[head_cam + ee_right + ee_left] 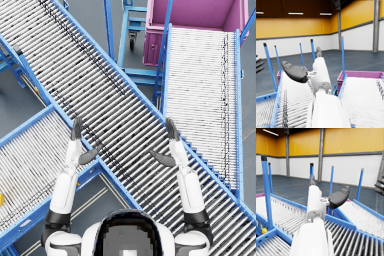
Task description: Pick up the oil and place it on the left assembly line, put the cola on the right, and keep Sprite still
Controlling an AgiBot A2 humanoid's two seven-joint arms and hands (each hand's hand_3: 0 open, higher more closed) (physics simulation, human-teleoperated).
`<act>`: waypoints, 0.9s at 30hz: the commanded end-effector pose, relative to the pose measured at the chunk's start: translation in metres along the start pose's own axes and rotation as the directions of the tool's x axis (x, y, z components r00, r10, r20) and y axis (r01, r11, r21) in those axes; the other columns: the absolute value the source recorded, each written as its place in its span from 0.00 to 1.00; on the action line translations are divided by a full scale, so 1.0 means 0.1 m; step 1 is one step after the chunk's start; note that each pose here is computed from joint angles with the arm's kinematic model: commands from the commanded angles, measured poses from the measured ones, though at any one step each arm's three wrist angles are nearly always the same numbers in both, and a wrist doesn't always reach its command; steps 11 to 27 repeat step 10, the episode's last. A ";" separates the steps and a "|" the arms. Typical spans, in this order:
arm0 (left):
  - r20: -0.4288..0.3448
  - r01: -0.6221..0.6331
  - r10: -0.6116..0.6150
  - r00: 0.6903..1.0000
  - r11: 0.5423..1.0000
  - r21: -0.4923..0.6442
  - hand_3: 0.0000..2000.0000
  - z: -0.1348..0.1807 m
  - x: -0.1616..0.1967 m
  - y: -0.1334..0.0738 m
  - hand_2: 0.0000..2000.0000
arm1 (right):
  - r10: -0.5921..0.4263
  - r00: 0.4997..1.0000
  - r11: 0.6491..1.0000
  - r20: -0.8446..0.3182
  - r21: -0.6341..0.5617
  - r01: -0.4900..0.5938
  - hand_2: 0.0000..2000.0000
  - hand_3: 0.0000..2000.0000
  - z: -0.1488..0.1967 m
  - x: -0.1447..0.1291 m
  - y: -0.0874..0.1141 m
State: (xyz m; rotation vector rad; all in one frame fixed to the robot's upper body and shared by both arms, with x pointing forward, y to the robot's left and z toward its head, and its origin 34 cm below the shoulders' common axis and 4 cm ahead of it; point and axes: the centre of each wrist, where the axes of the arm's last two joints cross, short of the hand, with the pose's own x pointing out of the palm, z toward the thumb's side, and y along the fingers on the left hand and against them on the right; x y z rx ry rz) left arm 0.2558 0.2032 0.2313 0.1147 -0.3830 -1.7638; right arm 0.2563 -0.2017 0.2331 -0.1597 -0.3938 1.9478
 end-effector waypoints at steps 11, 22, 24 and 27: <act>0.030 0.006 -0.006 1.000 1.000 -0.019 0.00 -0.03 0.02 -0.02 0.00 | 0.017 1.000 1.000 0.012 0.025 -0.017 0.00 0.00 -0.04 0.01 0.03; 0.030 0.006 -0.006 1.000 1.000 -0.019 0.00 -0.03 0.02 -0.02 0.00 | 0.017 1.000 1.000 0.012 0.025 -0.017 0.00 0.00 -0.04 0.01 0.03; 0.030 0.006 -0.006 1.000 1.000 -0.019 0.00 -0.03 0.02 -0.02 0.00 | 0.017 1.000 1.000 0.012 0.025 -0.017 0.00 0.00 -0.04 0.01 0.03; 0.030 0.006 -0.006 1.000 1.000 -0.019 0.00 -0.03 0.02 -0.02 0.00 | 0.017 1.000 1.000 0.012 0.025 -0.017 0.00 0.00 -0.04 0.01 0.03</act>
